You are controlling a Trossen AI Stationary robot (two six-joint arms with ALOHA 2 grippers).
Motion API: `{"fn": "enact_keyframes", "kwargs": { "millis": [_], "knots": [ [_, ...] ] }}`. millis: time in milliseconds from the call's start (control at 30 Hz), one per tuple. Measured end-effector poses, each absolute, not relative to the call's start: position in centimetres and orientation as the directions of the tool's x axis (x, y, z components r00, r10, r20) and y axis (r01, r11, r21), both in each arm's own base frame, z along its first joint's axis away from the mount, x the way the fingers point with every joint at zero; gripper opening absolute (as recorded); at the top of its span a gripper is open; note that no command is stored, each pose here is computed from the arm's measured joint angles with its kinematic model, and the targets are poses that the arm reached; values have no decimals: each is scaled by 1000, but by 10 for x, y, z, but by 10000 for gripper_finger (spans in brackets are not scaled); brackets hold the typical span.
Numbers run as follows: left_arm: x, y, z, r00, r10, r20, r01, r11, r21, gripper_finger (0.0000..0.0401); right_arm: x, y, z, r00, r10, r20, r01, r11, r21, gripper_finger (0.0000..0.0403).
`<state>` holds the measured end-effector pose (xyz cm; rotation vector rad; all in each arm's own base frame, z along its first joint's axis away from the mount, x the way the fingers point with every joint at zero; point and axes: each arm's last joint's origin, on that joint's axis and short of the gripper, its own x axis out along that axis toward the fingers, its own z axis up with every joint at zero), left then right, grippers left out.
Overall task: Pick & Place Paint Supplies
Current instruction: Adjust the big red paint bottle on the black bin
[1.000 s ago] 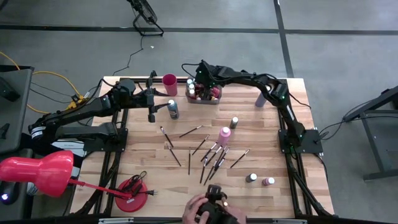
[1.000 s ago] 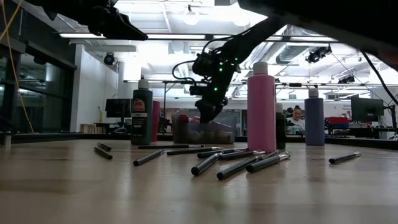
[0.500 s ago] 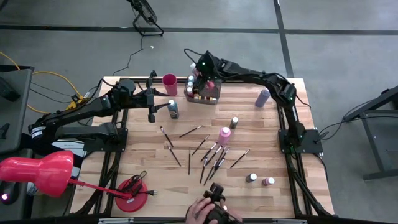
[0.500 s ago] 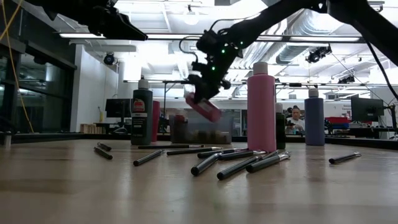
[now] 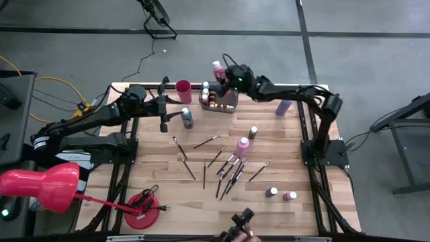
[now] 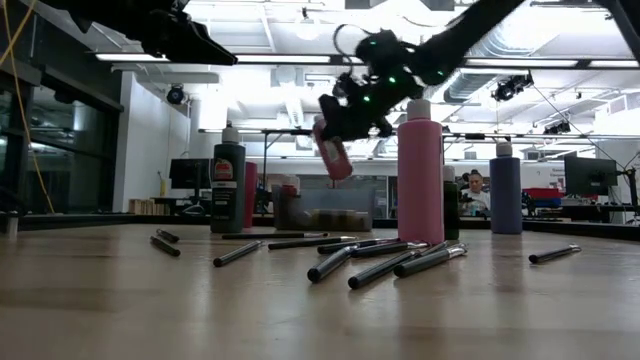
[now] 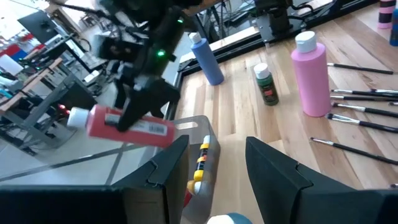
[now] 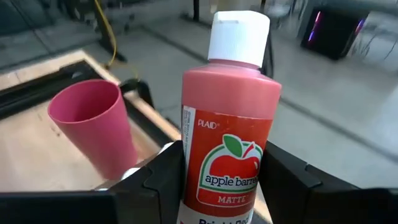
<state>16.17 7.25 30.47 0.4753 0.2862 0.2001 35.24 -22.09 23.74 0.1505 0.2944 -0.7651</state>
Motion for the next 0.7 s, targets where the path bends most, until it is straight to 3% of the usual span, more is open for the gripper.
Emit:
{"fn": "enact_keyframes", "kwargs": {
  "millis": [167, 367, 700],
  "knots": [
    [162, 73, 305, 941, 255, -222, -123, 870, 477, 152, 339, -213, 213, 701, -671, -244, 691, 723, -2, 171],
    [162, 73, 305, 941, 255, -222, -123, 871, 476, 152, 328, -206, 191, 641, -727, -247, 754, 656, 26, 171],
    [162, 72, 305, 941, 255, -222, -123, 871, 476, 152, 317, -212, 177, 619, -753, -226, 774, 633, 12, 172]
  ]
}}
